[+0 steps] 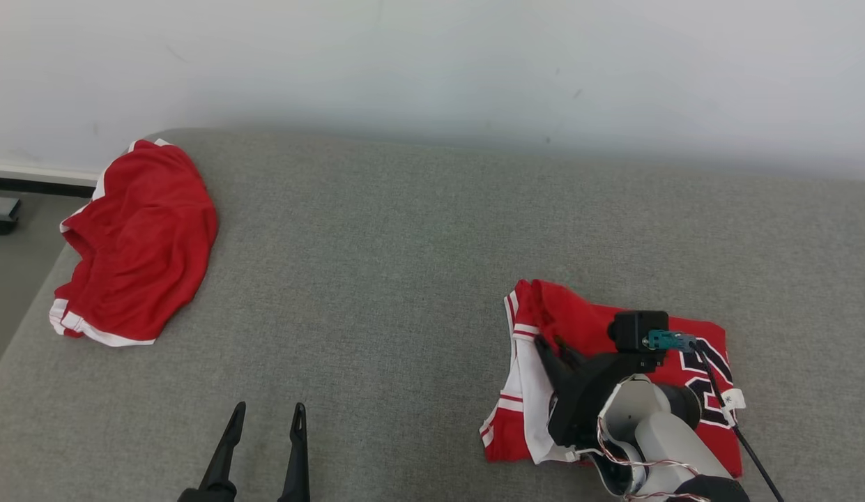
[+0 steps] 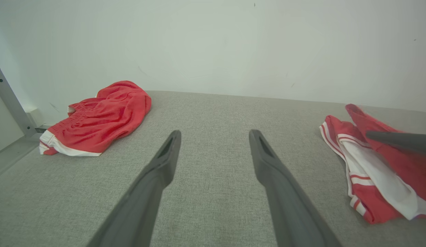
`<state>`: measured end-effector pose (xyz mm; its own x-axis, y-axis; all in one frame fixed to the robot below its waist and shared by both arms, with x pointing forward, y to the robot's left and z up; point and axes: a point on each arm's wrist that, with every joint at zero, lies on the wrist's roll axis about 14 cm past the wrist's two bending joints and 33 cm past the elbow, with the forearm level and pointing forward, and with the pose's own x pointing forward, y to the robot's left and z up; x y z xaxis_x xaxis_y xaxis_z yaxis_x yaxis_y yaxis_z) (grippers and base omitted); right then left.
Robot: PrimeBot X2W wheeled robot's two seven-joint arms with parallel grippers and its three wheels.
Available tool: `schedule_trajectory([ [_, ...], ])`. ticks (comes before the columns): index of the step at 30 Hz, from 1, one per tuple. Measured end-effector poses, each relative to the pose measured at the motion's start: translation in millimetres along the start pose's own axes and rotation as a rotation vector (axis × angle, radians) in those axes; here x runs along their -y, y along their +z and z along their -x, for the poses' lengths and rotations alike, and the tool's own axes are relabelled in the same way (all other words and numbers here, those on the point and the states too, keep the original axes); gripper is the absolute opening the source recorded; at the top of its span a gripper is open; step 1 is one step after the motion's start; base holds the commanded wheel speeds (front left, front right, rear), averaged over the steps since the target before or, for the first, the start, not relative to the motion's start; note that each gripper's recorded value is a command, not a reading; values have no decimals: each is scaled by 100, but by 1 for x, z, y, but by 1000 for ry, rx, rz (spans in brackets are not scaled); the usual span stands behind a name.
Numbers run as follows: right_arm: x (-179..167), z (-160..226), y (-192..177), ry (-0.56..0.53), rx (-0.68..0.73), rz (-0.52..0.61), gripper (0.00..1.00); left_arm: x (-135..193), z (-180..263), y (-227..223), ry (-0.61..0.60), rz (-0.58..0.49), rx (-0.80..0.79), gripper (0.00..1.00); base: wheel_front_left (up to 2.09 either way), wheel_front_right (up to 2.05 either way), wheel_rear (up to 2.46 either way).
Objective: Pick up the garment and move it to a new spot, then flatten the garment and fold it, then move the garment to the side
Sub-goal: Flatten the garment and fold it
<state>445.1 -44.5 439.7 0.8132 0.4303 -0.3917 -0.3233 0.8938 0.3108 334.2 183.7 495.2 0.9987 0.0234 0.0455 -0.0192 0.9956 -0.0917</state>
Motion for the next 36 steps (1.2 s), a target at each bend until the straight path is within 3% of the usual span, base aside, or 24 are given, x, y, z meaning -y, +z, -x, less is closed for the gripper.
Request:
schedule_trajectory([
  [5, -22, -6, 4, 75, 25, -100, 100, -2, -2, -1, 12, 3, -3, 100, 0, 0, 0],
  [10, -24, -1, 35, 96, 155, -163, 100, -1, -5, 1, 9, 6, 5, 100, 0, 0, 0],
  [17, 31, 25, 57, -73, 286, -94, 100, 8, -9, 3, -18, 12, 13, 100, 0, 0, 0],
  [19, 49, 36, 50, -129, 279, -101, 100, 11, -10, 4, -27, 18, 15, 100, 0, 0, 0],
  [24, 78, 58, 23, -234, 198, 23, 100, 17, -13, 1, -42, 20, 7, 100, 0, 0, 0],
  [25, 79, 61, 21, -240, 196, 26, 94, 17, -14, 0, -43, 20, 5, 100, 0, 0, 0],
  [26, 82, 63, 17, -249, 187, 29, 49, 18, -14, 0, -44, 20, 3, 100, 0, 0, 0],
  [27, 84, 65, 13, -259, 176, 42, 40, 18, -15, -1, -45, 20, 1, 100, 0, 0, 0],
  [28, 85, 67, 8, -268, 159, 61, 12, 18, -16, -1, -47, 20, -1, 100, 0, 0, 0],
  [29, 86, 68, 4, -274, 146, 75, 0, 19, -16, -2, -47, 20, -3, 100, 0, 0, 0],
  [36, 73, 60, -13, -240, 82, 144, 0, 20, -22, -4, -53, 19, -9, 100, 0, 0, 0],
])
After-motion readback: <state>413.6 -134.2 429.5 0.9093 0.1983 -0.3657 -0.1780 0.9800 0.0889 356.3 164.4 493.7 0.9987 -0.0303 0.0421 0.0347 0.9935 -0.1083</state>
